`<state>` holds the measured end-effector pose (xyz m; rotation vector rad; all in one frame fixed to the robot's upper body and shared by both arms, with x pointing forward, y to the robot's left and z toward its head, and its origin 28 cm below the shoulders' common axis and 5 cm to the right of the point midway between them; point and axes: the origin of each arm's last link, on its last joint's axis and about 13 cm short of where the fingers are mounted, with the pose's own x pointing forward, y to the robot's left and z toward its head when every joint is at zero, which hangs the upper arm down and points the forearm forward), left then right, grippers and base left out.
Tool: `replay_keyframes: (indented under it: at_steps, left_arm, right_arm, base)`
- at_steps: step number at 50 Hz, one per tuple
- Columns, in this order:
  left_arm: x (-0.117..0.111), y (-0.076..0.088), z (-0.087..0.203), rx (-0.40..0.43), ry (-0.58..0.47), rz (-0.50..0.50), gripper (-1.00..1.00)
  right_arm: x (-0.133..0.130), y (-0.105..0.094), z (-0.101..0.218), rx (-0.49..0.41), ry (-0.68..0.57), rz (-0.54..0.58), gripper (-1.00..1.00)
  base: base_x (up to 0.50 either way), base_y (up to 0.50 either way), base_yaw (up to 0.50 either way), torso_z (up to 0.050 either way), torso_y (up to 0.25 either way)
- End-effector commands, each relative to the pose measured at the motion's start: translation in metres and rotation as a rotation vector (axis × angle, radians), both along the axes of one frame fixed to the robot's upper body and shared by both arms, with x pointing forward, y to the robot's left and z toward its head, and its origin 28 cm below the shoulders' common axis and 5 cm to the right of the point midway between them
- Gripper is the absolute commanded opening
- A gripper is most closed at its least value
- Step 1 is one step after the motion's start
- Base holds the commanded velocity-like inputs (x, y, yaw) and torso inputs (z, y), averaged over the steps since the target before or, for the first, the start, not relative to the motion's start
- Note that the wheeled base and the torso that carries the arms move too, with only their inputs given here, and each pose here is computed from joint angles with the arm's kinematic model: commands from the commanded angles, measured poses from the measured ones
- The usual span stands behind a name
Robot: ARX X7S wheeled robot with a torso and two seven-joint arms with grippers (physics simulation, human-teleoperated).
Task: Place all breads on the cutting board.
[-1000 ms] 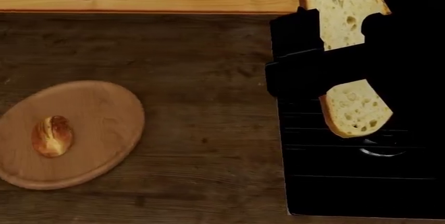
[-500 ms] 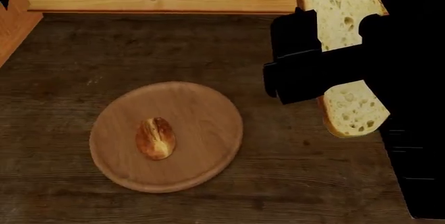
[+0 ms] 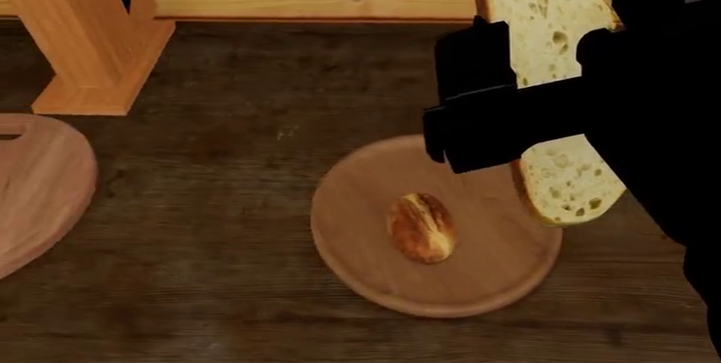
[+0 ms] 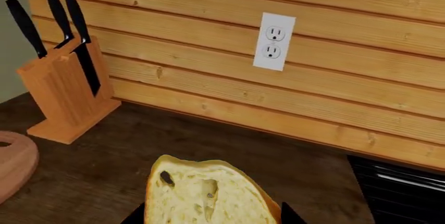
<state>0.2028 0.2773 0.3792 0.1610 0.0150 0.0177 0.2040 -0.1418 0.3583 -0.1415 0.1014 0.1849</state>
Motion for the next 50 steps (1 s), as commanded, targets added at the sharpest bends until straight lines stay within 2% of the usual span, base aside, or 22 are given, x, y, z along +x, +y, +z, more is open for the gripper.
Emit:
replay_keyframes:
  at_steps: [1, 28, 42, 50]
  left_arm:
    - [0.0004, -0.0004, 0.0020, -0.018, -0.005, 0.004, -1.00]
    - [0.0079, -0.0039, 0.0083, -0.010, -0.001, 0.013, -1.00]
    - [0.0076, -0.0037, 0.0091, -0.010, -0.006, 0.009, -1.00]
    - [0.0080, -0.0043, 0.0111, -0.009, -0.010, 0.008, -1.00]
  right_arm:
    - [0.0000, 0.0003, -0.0012, -0.017, -0.007, 0.015, -1.00]
    - [-0.0029, -0.0010, 0.0000, 0.024, -0.038, 0.022, -1.00]
    - [-0.0033, 0.0011, 0.0006, 0.006, -0.041, 0.043, -1.00]
    - [-0.0038, 0.0010, 0.0022, 0.001, -0.052, 0.048, -1.00]
  base:
    - [0.00, 0.50, 0.00, 0.000, 0.000]
    - [0.00, 0.00, 0.00, 0.000, 0.000]
    - [0.46, 0.00, 0.00, 0.000, 0.001]
    - [0.24, 0.18, 0.00, 0.000, 0.001]
